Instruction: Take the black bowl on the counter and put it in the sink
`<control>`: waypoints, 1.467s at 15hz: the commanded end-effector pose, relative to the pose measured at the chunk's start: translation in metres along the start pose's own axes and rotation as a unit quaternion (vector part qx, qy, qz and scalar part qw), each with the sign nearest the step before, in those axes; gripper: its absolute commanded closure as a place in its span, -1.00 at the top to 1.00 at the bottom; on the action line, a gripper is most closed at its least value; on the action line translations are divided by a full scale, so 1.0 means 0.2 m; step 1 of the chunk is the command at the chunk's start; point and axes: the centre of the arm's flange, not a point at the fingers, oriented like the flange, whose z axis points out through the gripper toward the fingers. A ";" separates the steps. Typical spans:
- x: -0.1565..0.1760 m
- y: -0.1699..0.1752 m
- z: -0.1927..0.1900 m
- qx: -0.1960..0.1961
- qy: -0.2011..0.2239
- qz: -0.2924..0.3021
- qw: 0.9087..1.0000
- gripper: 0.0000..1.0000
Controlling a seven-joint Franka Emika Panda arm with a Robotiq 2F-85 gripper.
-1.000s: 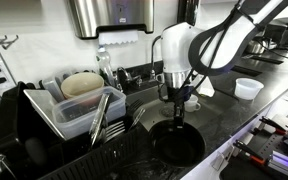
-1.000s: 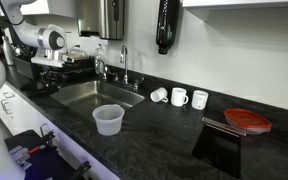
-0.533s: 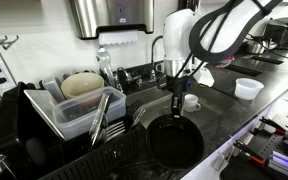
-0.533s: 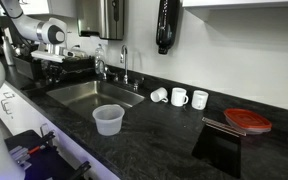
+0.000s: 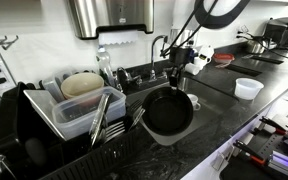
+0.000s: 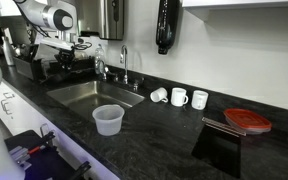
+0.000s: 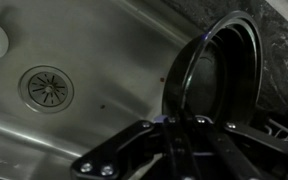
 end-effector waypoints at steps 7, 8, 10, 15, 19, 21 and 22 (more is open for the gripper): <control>0.03 0.31 0.05 0.006 -0.016 0.104 0.994 -0.96; 0.03 0.32 0.07 0.005 -0.021 0.108 0.994 -0.96; 0.04 0.32 0.12 0.006 -0.032 0.108 0.994 -0.96; 0.02 0.31 0.20 0.009 -0.037 0.101 0.994 -0.84; 0.03 0.31 0.20 0.010 -0.037 0.100 0.994 -0.84; 0.03 0.31 0.20 0.010 -0.037 0.100 0.994 -0.84; 0.03 0.31 0.20 0.010 -0.037 0.100 0.994 -0.84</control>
